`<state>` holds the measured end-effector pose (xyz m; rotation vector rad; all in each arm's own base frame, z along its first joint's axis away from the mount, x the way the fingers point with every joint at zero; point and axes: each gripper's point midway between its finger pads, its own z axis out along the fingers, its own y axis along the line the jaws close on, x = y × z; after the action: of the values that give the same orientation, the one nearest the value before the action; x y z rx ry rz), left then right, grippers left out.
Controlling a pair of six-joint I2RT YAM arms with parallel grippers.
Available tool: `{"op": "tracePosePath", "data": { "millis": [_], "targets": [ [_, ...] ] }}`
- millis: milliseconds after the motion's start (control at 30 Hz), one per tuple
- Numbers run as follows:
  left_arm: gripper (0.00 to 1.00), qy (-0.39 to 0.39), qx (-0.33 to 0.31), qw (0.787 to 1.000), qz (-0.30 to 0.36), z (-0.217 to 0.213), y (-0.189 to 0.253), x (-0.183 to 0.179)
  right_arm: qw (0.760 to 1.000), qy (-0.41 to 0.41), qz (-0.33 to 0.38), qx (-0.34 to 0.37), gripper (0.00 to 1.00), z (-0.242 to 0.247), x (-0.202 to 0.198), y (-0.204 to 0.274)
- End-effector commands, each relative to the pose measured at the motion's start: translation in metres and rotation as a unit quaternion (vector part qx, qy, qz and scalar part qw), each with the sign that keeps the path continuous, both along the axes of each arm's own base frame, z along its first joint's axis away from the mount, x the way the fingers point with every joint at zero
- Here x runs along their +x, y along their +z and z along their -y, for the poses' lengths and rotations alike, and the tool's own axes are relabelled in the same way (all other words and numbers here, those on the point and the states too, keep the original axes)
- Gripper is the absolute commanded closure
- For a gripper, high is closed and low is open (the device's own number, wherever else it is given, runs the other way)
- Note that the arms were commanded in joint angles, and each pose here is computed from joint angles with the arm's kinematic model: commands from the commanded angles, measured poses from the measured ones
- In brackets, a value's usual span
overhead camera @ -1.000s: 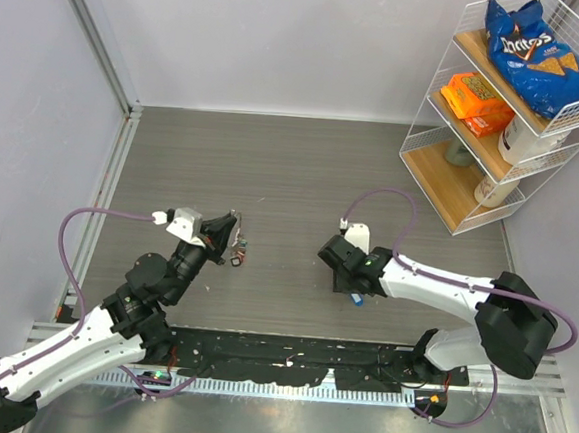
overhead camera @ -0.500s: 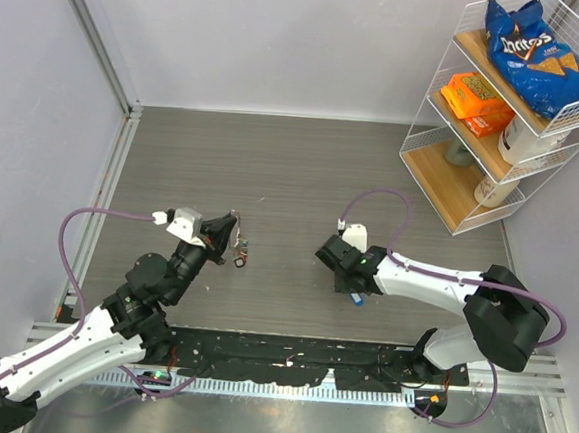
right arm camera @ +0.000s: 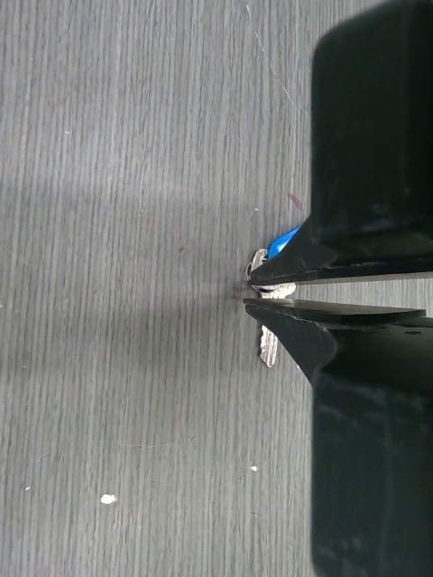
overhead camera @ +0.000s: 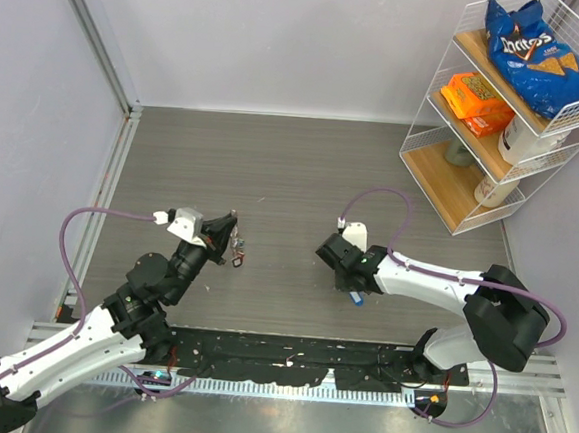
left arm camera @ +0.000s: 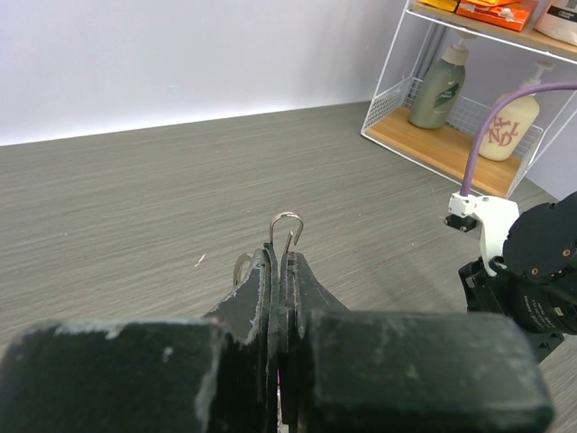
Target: Put the keys on the keyring
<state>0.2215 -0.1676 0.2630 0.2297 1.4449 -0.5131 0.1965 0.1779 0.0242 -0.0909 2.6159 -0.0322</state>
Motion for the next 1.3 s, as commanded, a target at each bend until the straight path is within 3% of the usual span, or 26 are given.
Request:
{"op": "tracePosePath", "data": {
  "millis": [0,500,600,900,1067,1267],
  "targets": [
    [1.00,0.002,-0.028,0.999,0.033,-0.002,0.025,0.000,1.000,-0.006,0.016,-0.001,0.83,0.002,0.006,0.001],
    [1.00,0.001,-0.026,0.999,0.032,0.000,0.025,0.001,1.000,-0.006,0.004,-0.004,0.83,0.009,-0.002,-0.005],
    [1.00,0.000,-0.026,0.999,0.032,0.000,0.024,0.001,1.000,-0.007,0.008,-0.005,0.94,0.011,-0.002,-0.005],
    [1.00,0.000,-0.027,0.999,0.033,0.000,0.025,0.000,0.999,-0.008,0.040,0.022,0.95,0.014,0.000,0.015],
    [1.00,-0.013,-0.029,0.999,0.035,0.003,0.029,-0.003,0.994,0.010,0.074,0.081,0.95,0.003,0.002,0.051],
    [1.00,-0.039,-0.040,0.998,0.036,0.008,0.038,-0.010,0.971,0.072,0.127,0.189,0.94,-0.024,0.000,0.107]
  ]
}}
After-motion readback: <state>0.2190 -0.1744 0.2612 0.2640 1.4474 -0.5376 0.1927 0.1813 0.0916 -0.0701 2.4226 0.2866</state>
